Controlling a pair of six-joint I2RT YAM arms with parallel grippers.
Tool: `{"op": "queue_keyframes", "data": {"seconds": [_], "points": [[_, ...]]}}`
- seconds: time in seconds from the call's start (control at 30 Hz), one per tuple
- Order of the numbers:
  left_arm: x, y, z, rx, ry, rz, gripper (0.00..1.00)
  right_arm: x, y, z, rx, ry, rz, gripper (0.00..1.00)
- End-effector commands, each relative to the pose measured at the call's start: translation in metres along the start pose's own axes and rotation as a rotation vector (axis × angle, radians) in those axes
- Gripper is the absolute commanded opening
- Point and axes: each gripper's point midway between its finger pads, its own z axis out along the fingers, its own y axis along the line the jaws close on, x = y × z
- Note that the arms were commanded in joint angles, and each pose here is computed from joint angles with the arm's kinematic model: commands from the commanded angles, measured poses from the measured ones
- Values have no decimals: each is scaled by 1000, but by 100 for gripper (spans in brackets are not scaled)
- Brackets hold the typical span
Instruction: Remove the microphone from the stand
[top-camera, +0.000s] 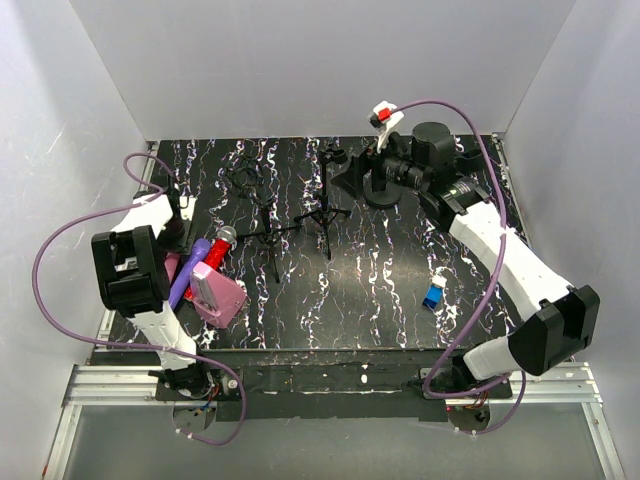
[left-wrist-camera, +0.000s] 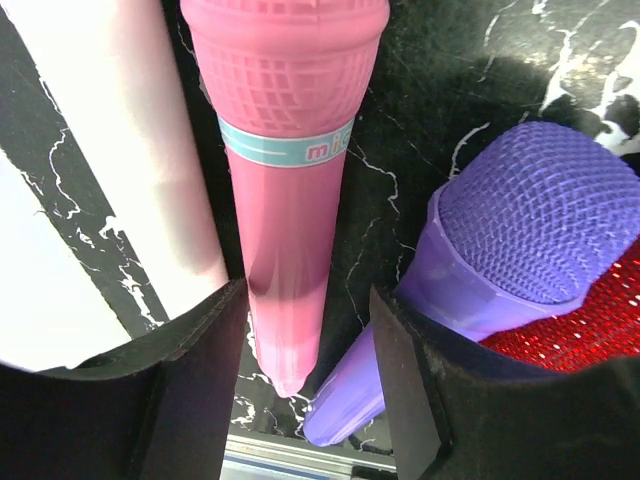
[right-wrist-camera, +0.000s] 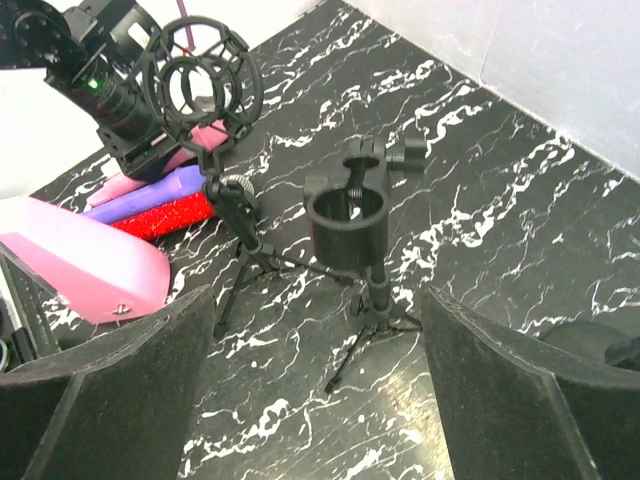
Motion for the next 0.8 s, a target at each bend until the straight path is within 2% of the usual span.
{"op": "queue_keyframes", "data": {"seconds": [0.0,0.13,0.27,0.37,0.6,0.77], "points": [[-23,2,-34,42,-111,-57,52,-1,3,-20,-5,-18,51,89],[-32,6,-67,52,-170,-70,51,22,7,-35,-56,-34,44,89],[-40,20,-107,8,-274,-96,53,47,6,-27,-105,-63,-19,88],[-39,30,-138,-31,-340,-125,63,55,-3,-8,-115,-83,-11,83],[-41,33,-213,1,-472,-127,79,37,-27,35,-117,-213,-47,82],[-54,29,-268,64,-616,-121,81,32,-33,58,-170,-241,-45,81]]}}
